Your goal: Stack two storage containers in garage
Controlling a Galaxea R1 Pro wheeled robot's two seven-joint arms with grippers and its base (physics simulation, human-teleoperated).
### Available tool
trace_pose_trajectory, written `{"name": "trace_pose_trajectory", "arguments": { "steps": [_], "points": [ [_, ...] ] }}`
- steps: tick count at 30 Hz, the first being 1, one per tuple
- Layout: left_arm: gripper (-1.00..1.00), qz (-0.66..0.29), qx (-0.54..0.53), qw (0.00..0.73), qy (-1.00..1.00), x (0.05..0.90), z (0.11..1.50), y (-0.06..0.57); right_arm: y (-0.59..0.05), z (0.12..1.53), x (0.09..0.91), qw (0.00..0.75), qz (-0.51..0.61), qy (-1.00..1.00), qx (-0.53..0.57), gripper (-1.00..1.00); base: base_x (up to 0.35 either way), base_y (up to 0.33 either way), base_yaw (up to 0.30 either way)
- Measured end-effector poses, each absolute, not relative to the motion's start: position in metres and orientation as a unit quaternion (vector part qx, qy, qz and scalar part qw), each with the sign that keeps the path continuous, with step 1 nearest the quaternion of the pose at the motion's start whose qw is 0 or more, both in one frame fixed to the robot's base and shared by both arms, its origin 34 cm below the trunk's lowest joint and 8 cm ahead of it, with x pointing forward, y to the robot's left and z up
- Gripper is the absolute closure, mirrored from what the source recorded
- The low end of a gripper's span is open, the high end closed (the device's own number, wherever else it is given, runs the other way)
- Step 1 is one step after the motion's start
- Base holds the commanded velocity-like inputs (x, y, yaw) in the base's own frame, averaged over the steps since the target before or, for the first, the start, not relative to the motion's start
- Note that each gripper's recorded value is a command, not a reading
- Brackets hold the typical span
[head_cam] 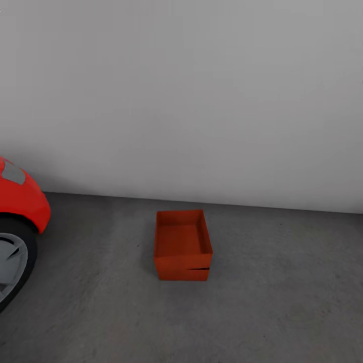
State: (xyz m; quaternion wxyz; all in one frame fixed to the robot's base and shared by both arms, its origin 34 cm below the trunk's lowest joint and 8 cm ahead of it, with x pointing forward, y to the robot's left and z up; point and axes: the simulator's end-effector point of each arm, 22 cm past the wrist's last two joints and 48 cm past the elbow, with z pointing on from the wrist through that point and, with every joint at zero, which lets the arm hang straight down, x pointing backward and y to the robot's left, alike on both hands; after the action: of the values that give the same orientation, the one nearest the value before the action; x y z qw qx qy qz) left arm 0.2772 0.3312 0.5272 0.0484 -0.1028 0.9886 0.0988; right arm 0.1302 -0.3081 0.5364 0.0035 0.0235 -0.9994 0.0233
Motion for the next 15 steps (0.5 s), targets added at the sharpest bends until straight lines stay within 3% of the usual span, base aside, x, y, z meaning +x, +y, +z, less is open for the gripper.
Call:
{"name": "trace_pose_trajectory", "arguments": {
  "steps": [15],
  "points": [
    [-1.00,0.098,-0.104,0.060,0.988,0.2868,0.5308,0.3312,-0.3090,0.5365,0.1386,-0.006,0.023,-0.999,0.022,-1.00,0.000,0.000,0.000]
  ]
}}
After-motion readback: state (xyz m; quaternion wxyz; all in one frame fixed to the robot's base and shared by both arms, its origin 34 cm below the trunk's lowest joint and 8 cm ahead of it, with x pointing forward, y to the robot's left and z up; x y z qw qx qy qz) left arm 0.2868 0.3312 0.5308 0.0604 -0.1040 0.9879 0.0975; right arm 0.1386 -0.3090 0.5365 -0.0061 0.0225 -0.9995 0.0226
